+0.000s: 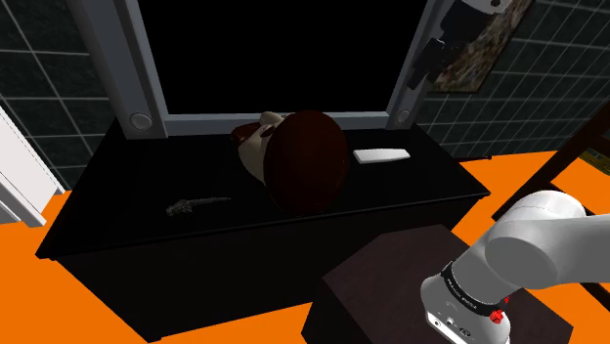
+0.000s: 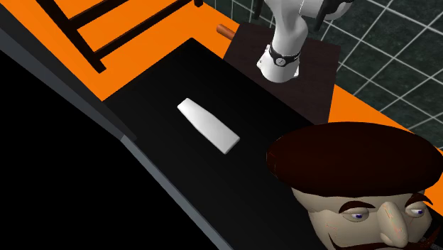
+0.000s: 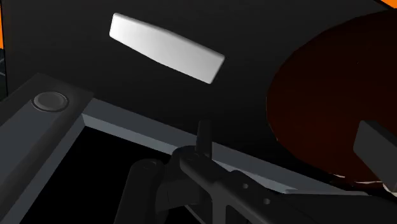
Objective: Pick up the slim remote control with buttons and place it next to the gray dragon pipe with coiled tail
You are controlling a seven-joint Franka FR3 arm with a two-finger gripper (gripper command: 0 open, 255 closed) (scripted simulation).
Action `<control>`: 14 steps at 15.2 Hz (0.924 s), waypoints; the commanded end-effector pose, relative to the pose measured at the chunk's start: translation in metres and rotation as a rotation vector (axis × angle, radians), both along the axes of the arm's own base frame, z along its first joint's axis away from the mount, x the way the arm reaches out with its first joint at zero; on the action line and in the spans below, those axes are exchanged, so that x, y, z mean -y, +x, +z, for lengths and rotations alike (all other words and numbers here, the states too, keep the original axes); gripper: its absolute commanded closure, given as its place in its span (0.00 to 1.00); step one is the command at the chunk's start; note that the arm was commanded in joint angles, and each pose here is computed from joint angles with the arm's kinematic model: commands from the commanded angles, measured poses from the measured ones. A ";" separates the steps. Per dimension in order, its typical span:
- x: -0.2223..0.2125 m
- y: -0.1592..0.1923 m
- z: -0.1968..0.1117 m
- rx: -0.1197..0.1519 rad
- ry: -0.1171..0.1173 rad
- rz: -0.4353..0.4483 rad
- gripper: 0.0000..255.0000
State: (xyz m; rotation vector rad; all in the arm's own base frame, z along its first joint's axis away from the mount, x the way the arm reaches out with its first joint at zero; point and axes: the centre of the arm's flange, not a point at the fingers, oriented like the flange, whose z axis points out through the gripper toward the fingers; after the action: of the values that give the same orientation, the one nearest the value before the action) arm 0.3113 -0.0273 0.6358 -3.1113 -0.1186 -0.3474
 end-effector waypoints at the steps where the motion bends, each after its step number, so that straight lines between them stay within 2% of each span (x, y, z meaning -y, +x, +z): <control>1: 0.000 0.000 0.000 0.000 0.000 0.000 0.00; 14: 0.083 0.051 -0.146 -0.102 -0.069 0.603 0.00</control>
State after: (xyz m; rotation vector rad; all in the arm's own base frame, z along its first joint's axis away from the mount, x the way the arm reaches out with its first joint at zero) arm 0.3587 -0.1059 0.5025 -2.9726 -0.9660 -0.1802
